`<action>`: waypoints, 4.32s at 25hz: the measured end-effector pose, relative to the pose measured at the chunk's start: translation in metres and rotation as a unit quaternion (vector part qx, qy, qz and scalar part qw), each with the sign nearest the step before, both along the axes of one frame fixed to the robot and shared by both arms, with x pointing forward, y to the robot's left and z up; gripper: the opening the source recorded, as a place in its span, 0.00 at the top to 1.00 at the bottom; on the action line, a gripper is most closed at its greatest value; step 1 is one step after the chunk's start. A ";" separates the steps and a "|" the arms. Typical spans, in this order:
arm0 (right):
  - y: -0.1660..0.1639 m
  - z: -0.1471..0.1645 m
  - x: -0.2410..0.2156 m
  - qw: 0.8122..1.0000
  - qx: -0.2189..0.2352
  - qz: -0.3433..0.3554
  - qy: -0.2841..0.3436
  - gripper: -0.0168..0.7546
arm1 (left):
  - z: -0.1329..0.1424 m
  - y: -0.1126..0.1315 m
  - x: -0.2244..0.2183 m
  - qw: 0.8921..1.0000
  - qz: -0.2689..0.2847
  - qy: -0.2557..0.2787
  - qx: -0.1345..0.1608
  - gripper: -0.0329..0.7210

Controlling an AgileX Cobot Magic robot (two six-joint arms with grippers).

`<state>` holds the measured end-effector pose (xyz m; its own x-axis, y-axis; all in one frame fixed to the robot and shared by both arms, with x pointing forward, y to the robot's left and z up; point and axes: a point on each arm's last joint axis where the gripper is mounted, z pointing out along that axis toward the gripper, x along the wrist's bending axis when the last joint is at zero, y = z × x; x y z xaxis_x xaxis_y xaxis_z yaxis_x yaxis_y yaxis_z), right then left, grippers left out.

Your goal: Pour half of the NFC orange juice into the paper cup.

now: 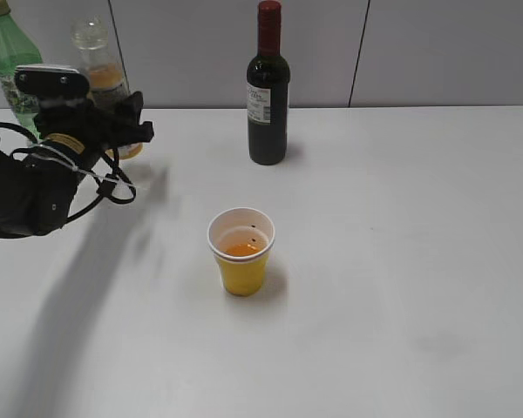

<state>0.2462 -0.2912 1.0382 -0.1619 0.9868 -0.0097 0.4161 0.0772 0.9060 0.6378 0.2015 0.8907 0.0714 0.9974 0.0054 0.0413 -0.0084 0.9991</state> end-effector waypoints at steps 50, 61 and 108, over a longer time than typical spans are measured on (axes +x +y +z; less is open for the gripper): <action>0.000 0.000 0.000 1.000 0.000 0.000 0.000 0.29 | -0.025 0.011 -0.051 0.999 -0.023 0.035 0.008 0.11; 0.000 0.000 0.000 1.000 0.000 0.000 0.000 0.29 | -0.014 0.025 -0.101 0.997 -0.032 0.074 0.021 0.12; 0.000 0.000 0.000 1.000 0.000 0.000 0.000 0.29 | 0.135 0.047 -0.172 0.997 -0.028 0.063 0.035 0.19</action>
